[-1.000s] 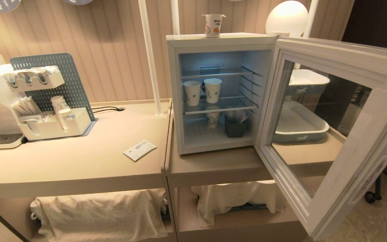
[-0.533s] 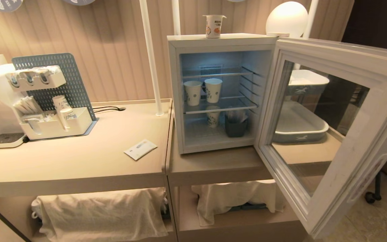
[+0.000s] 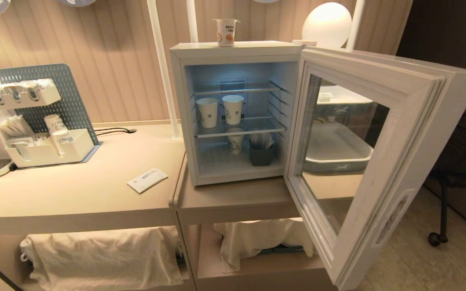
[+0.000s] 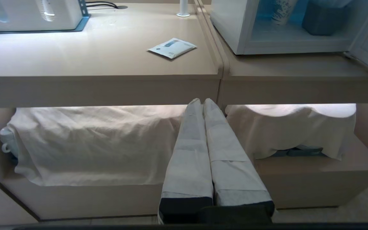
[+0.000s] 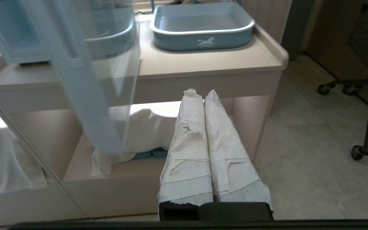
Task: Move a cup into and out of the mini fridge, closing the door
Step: Close the freezer door
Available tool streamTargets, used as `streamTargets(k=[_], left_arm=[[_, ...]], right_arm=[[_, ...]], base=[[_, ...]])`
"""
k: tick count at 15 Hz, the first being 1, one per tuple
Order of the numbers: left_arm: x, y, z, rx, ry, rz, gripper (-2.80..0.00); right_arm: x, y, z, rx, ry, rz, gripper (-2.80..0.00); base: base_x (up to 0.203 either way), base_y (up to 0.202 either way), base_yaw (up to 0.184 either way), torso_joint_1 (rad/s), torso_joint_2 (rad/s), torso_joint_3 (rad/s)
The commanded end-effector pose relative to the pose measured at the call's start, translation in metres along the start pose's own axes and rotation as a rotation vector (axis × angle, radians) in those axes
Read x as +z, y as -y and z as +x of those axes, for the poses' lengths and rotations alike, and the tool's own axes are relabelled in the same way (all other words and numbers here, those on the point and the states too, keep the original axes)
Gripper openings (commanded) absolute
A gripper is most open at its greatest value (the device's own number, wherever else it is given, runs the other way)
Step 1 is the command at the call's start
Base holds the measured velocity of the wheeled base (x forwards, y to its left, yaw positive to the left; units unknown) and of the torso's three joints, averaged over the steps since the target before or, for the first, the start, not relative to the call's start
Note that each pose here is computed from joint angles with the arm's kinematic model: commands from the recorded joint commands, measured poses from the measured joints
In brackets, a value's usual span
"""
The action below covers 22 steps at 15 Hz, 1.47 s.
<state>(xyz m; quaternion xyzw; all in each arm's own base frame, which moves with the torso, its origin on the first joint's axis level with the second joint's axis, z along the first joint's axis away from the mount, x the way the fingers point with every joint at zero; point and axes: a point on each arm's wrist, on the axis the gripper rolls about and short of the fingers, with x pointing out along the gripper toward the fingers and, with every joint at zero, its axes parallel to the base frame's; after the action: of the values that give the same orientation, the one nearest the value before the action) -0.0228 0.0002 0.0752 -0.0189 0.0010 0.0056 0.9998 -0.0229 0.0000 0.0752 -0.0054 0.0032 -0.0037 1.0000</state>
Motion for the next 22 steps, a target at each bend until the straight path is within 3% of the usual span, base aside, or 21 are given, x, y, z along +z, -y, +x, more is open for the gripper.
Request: streamTargets(k=[1,5,6,9,10,11,13,14,16,19,22], left_arm=[[0.000,0.000,0.000,0.002,-0.002,0.000,-2.80],[0.000,0.000,0.000,0.001,-0.002,0.000,-2.80],[0.000,0.000,0.000,0.001,-0.002,0.000,-2.80],[0.000,0.000,0.000,0.001,-0.002,0.000,-2.80],[0.000,0.000,0.000,0.003,-0.002,0.000,-2.80],[0.000,0.000,0.000,0.003,-0.002,0.000,-2.80],[0.000,0.000,0.000,0.002,-0.002,0.000,-2.80],[0.000,0.000,0.000,0.002,-0.002,0.000,-2.80],[0.000,0.000,0.000,0.003,-0.002,0.000,-2.80],[0.000,0.000,0.000,0.003,-0.002,0.000,-2.80],[0.000,0.000,0.000,0.003,-0.002,0.000,-2.80]], right_arm=[[0.000,0.000,0.000,0.000,-0.001,0.002,-2.80],[0.002,0.000,-0.001,-0.005,-0.014,0.007,-2.80],[0.012,0.000,-0.003,-0.005,0.001,0.022,-2.80],[0.097,0.002,-0.015,0.033,0.053,0.188,-2.80],[0.120,0.002,-0.005,0.057,0.000,0.246,-2.80],[0.135,0.001,0.019,0.079,-0.108,0.298,-2.80],[0.139,-0.006,0.076,0.132,-0.309,0.374,-2.80],[0.137,-0.011,0.104,0.178,-0.359,0.415,-2.80],[0.129,-0.018,0.154,0.316,-0.413,0.508,-2.80],[0.114,-0.007,0.203,0.644,-0.513,0.666,-2.80],[0.098,0.001,0.234,0.741,-0.548,0.714,-2.80]], base=[[0.000,-0.155,0.000,0.003,0.01,0.002],[0.000,-0.058,0.001,0.002,0.00,0.001],[0.000,0.000,0.000,0.000,0.00,0.000],[0.000,0.000,0.000,0.000,0.00,0.000],[0.000,0.000,0.000,0.000,0.00,0.000],[0.000,0.000,0.000,0.000,0.00,0.000],[0.000,0.000,0.000,0.000,0.00,0.000],[0.000,0.000,0.000,0.000,0.00,0.000],[0.000,0.000,0.000,0.000,0.00,0.000],[0.000,0.000,0.000,0.000,0.00,0.000],[0.000,0.000,0.000,0.000,0.00,0.000]])
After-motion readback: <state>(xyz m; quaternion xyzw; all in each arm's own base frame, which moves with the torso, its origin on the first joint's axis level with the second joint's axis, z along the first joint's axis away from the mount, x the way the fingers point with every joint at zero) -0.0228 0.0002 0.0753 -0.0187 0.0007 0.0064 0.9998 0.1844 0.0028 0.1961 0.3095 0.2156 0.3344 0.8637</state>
